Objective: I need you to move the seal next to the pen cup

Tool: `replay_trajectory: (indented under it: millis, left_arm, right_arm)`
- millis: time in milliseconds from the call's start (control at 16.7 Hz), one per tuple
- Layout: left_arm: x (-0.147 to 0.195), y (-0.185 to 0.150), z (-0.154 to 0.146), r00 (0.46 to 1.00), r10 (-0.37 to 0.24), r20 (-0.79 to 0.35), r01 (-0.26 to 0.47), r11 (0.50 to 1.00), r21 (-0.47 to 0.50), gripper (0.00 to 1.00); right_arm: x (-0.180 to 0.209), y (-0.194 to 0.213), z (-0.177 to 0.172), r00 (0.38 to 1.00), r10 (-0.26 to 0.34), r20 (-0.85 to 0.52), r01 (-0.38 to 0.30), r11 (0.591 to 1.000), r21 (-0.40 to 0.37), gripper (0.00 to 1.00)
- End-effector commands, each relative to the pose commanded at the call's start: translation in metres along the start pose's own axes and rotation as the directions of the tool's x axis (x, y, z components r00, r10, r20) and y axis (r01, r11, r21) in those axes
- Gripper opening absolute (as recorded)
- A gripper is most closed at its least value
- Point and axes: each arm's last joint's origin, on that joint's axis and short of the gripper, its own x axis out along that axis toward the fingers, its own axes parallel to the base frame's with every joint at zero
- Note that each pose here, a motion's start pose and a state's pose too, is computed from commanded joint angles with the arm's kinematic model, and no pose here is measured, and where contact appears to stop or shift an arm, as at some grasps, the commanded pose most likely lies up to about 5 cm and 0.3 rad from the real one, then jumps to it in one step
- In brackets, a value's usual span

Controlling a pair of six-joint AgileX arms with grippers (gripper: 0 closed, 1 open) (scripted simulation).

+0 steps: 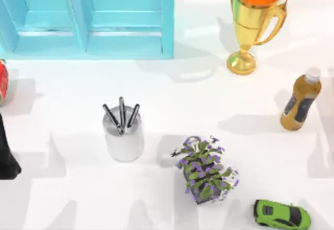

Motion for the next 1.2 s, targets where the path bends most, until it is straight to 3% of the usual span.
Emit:
replay_trajectory:
  millis: [180, 360, 540, 660, 840, 1020, 1200]
  left_arm:
    - [0.0, 0.0, 0.002, 1.0, 0.003, -0.01, -0.003, 1.0, 0.002, 1.0]
    - [0.001, 0.002, 0.019, 0.995, 0.02, -0.093, -0.018, 1.0, 0.021, 1.0]
    - [0.009, 0.006, 0.049, 0.967, 0.045, -0.251, -0.033, 0.998, 0.051, 1.0]
    - [0.022, 0.009, 0.069, 0.915, 0.061, -0.399, -0.036, 0.997, 0.07, 1.0]
    - [0.057, 0.018, 0.091, 0.76, 0.076, -0.645, -0.026, 0.996, 0.087, 1.0]
    - [0.099, 0.031, 0.099, 0.536, 0.072, -0.841, -0.007, 0.997, 0.081, 1.0]
    - [0.137, 0.046, 0.1, 0.32, 0.054, -0.946, 0.008, 0.998, 0.06, 1.0]
  right_arm:
    - [0.0, 0.0, 0.0, 1.0, 0.0, 0.0, 0.0, 1.0, 0.0, 1.0]
    - [0.0, 0.0, 0.0, 1.0, 0.0, 0.0, 0.0, 1.0, 0.0, 1.0]
    - [0.0, 0.0, 0.0, 1.0, 0.0, 0.0, 0.0, 1.0, 0.0, 1.0]
    - [0.0, 0.0, 0.0, 1.0, 0.0, 0.0, 0.0, 1.0, 0.0, 1.0]
    - [0.0, 0.0, 0.0, 1.0, 0.0, 0.0, 0.0, 1.0, 0.0, 1.0]
    - [0.0, 0.0, 0.0, 1.0, 0.0, 0.0, 0.0, 1.0, 0.0, 1.0]
    - [0.0, 0.0, 0.0, 1.0, 0.0, 0.0, 0.0, 1.0, 0.0, 1.0]
